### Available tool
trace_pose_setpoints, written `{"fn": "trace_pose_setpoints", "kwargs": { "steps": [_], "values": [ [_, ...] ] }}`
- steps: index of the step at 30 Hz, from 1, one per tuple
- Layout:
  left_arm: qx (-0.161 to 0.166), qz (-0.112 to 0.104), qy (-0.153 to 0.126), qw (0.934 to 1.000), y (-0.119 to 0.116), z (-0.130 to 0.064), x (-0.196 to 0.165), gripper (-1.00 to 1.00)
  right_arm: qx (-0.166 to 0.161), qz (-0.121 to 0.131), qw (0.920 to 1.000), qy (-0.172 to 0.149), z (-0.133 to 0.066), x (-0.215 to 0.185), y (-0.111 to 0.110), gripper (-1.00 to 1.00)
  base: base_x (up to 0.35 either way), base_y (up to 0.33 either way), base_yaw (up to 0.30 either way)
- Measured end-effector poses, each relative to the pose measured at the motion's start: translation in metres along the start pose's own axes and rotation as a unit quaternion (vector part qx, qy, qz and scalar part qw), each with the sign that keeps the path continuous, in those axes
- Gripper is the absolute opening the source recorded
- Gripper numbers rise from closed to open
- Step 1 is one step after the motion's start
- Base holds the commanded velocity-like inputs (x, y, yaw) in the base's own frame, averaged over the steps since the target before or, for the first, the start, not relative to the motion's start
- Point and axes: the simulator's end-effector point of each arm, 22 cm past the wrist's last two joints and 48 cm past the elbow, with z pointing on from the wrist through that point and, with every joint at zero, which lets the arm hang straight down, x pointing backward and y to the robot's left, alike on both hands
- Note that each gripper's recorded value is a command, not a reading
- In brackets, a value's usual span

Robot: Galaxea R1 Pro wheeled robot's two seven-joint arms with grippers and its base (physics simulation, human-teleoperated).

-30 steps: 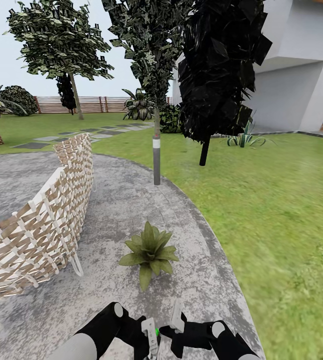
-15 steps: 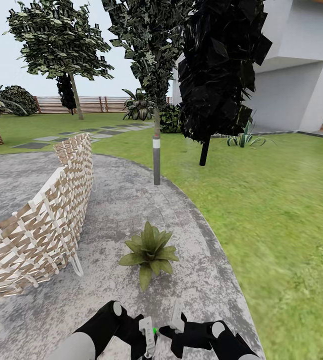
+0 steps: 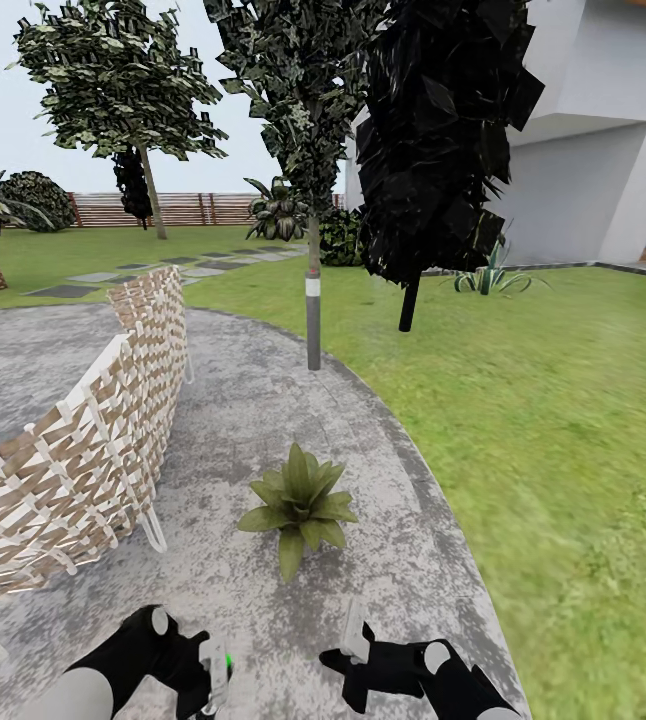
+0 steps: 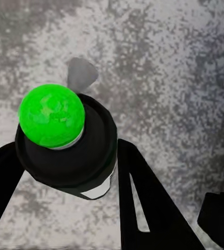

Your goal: Pick up the pesticide atomizer in the garden and spray insectifuge to fully cover both potted plants in the garden.

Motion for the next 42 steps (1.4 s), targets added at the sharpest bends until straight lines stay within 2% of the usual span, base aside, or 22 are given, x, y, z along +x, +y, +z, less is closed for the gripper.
{"fn": "trace_pose_setpoints", "kwargs": {
  "steps": [2, 3, 4, 6, 8, 10, 13, 16, 18, 19, 21, 23, 27, 28, 32, 33, 34, 35, 36, 39, 40, 42],
  "values": [
    [-0.002, -0.007, -0.002, 1.0000, 0.001, -0.001, 0.003, -1.00, 0.003, 0.002, 1.0000, 0.002, -0.002, 0.003, -0.002, -1.00, 0.000, 0.000, 0.000],
    [-0.001, -0.015, -0.008, 0.9999, 0.000, 0.000, 0.002, -1.00, 0.011, 0.003, 0.9998, 0.016, -0.016, 0.020, -0.011, -1.00, 0.000, 0.000, 0.000],
    [-0.003, -0.033, -0.027, 0.9991, 0.000, 0.000, -0.003, -1.00, 0.027, 0.010, 0.9989, 0.036, -0.040, 0.046, -0.026, -1.00, 0.000, 0.000, 0.000],
    [-0.008, -0.059, -0.062, 0.9963, 0.003, -0.002, -0.015, -1.00, 0.063, 0.036, 0.9962, 0.048, -0.073, 0.075, -0.049, -1.00, 0.000, 0.000, 0.000],
    [-0.016, -0.066, -0.109, 0.9917, 0.007, -0.005, -0.033, -1.00, 0.124, 0.093, 0.9870, 0.044, -0.114, 0.106, -0.073, -1.00, 0.000, 0.000, 0.000],
    [-0.024, -0.079, -0.138, 0.9870, 0.007, -0.005, -0.039, -1.00, 0.180, 0.151, 0.9712, 0.044, -0.156, 0.142, -0.083, -1.00, 0.000, 0.000, 0.000],
    [-0.058, -0.109, -0.158, 0.9797, 0.024, -0.014, -0.030, -1.00, 0.235, 0.200, 0.9504, 0.042, -0.187, 0.173, -0.083, -1.00, 0.000, 0.000, 0.000],
    [-0.099, -0.149, -0.184, 0.9665, 0.045, -0.024, -0.026, -1.00, 0.326, 0.212, 0.9194, 0.059, -0.217, 0.196, -0.107, -1.00, 0.000, 0.000, 0.000],
    [-0.132, -0.173, -0.189, 0.9575, 0.057, -0.026, -0.020, -1.00, 0.404, 0.215, 0.8855, 0.080, -0.242, 0.215, -0.125, -1.00, 0.000, 0.000, 0.000],
    [-0.153, -0.184, -0.192, 0.9518, 0.065, -0.028, -0.017, -1.00, 0.430, 0.221, 0.8711, 0.088, -0.247, 0.223, -0.126, -1.00, 0.000, 0.000, 0.000],
    [-0.184, -0.204, -0.198, 0.9408, 0.079, -0.033, -0.013, -1.00, 0.458, 0.232, 0.8527, 0.099, -0.252, 0.233, -0.124, -1.00, 0.000, 0.000, 0.000],
    [-0.202, -0.228, -0.210, 0.9291, 0.086, -0.035, -0.013, -1.00, 0.478, 0.238, 0.8392, 0.105, -0.254, 0.238, -0.123, -1.00, 0.000, 0.000, 0.000],
    [-0.212, -0.260, -0.232, 0.9132, 0.092, -0.039, -0.016, -1.00, 0.486, 0.240, 0.8334, 0.108, -0.255, 0.240, -0.122, -1.00, 0.000, 0.000, 0.000],
    [-0.216, -0.265, -0.234, 0.9100, 0.094, -0.041, -0.015, -1.00, 0.486, 0.241, 0.8332, 0.108, -0.255, 0.241, -0.121, 1.00, 0.000, 0.000, 0.000],
    [-0.279, -0.303, -0.228, 0.8823, 0.114, -0.048, 0.001, -1.00, 0.480, 0.251, 0.8331, 0.110, -0.247, 0.244, -0.111, 1.00, 0.000, 0.000, 0.000],
    [-0.289, -0.311, -0.222, 0.8779, 0.115, -0.046, 0.007, -1.00, 0.487, 0.251, 0.8289, 0.112, -0.249, 0.245, -0.112, 1.00, 0.000, 0.000, 0.000],
    [-0.294, -0.318, -0.217, 0.8750, 0.114, -0.044, 0.010, -1.00, 0.503, 0.250, 0.8193, 0.117, -0.256, 0.248, -0.115, 1.00, 0.000, 0.000, 0.000],
    [-0.296, -0.321, -0.215, 0.8734, 0.114, -0.043, 0.012, -1.00, 0.515, 0.249, 0.8113, 0.121, -0.262, 0.250, -0.117, 1.00, 0.000, 0.000, 0.000],
    [-0.297, -0.325, -0.213, 0.8724, 0.113, -0.041, 0.012, -1.00, 0.533, 0.249, 0.7987, 0.125, -0.269, 0.253, -0.119, 1.00, 0.000, 0.000, 0.000],
    [-0.292, -0.330, -0.213, 0.8720, 0.109, -0.036, 0.006, -1.00, 0.548, 0.261, 0.7846, 0.126, -0.264, 0.254, -0.114, 1.00, 0.000, 0.000, 0.000],
    [-0.289, -0.331, -0.214, 0.8726, 0.107, -0.033, 0.002, -1.00, 0.554, 0.269, 0.7780, 0.123, -0.264, 0.254, -0.113, 1.00, 0.000, 0.000, 0.000],
    [-0.284, -0.331, -0.216, 0.8736, 0.104, -0.029, -0.004, -1.00, 0.571, 0.292, 0.7591, 0.113, -0.269, 0.257, -0.113, 1.00, 0.000, 0.000, 0.000]
  ]
}}
